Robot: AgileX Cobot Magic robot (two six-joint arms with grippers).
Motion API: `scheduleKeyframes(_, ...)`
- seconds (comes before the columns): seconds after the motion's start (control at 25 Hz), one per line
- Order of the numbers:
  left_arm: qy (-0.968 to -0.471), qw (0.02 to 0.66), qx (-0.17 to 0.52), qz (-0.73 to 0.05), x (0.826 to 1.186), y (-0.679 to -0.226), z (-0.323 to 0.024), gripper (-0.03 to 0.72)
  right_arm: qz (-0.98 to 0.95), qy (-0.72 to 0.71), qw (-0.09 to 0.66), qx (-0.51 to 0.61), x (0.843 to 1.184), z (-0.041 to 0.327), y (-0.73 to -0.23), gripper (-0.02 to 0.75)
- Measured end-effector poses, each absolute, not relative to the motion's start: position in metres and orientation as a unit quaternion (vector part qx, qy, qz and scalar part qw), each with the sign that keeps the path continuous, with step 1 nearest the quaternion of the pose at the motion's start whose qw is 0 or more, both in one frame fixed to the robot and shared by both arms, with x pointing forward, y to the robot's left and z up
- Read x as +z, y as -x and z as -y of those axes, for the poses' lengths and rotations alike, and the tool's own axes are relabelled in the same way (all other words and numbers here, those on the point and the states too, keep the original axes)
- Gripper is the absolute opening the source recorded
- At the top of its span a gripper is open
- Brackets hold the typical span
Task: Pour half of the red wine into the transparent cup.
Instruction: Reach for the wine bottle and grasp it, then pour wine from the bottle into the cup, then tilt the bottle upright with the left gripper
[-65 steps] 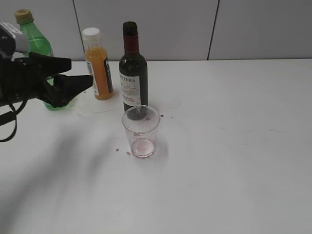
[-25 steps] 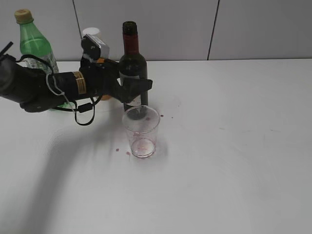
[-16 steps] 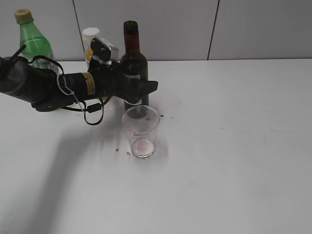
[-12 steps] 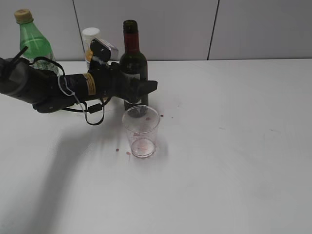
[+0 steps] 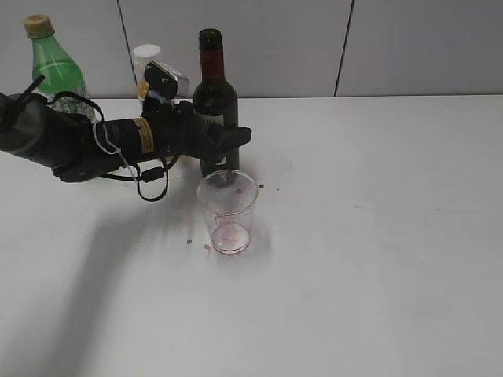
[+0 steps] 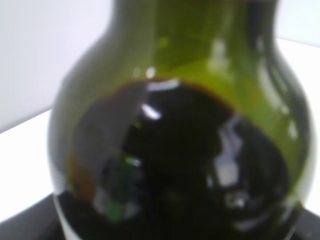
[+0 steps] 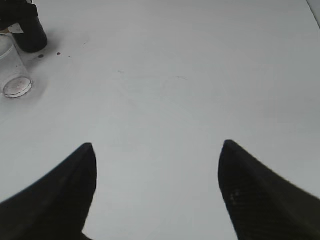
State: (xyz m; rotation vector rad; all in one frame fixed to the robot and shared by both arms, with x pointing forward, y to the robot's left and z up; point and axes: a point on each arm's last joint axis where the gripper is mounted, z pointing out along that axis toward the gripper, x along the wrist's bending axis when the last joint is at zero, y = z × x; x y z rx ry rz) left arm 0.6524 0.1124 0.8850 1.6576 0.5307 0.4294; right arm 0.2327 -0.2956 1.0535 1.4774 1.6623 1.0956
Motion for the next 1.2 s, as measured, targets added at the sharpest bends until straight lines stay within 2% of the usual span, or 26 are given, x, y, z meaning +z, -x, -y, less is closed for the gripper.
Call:
scheduleKeyframes(0.32,-0.728,0.618,0.194,-0.224,0.894,-0.652,-0.113,0.536,-0.634,-0.564,0.325,0.418,1.054,0.296,-0.233,0.571)
scheduleKeyframes(0.52,-0.734,0.599,0.233,-0.222,0.931,-0.653,-0.117,0.536,-0.634,-0.564,0.325,0.418,1.054,0.296,-0.233,0.571)
scheduleKeyframes(0.72,-0.721,0.608,0.249,-0.219,0.964,-0.637,-0.124,0.535,-0.634,-0.564,0.325,0.418,1.054,0.296,-0.233,0.571)
scheduleKeyframes(1.04,-0.713,0.595,0.243,-0.280,0.968,-0.594,-0.148,0.536,-0.634,-0.564,0.325,0.418,1.054,0.296,-0.233,0.571)
scheduleKeyframes(1.2,-0.725,0.557,0.266,-0.306,0.970,-0.580,-0.165,0.536,-0.634,-0.564,0.325,0.418,1.054,0.296,-0.233,0.571)
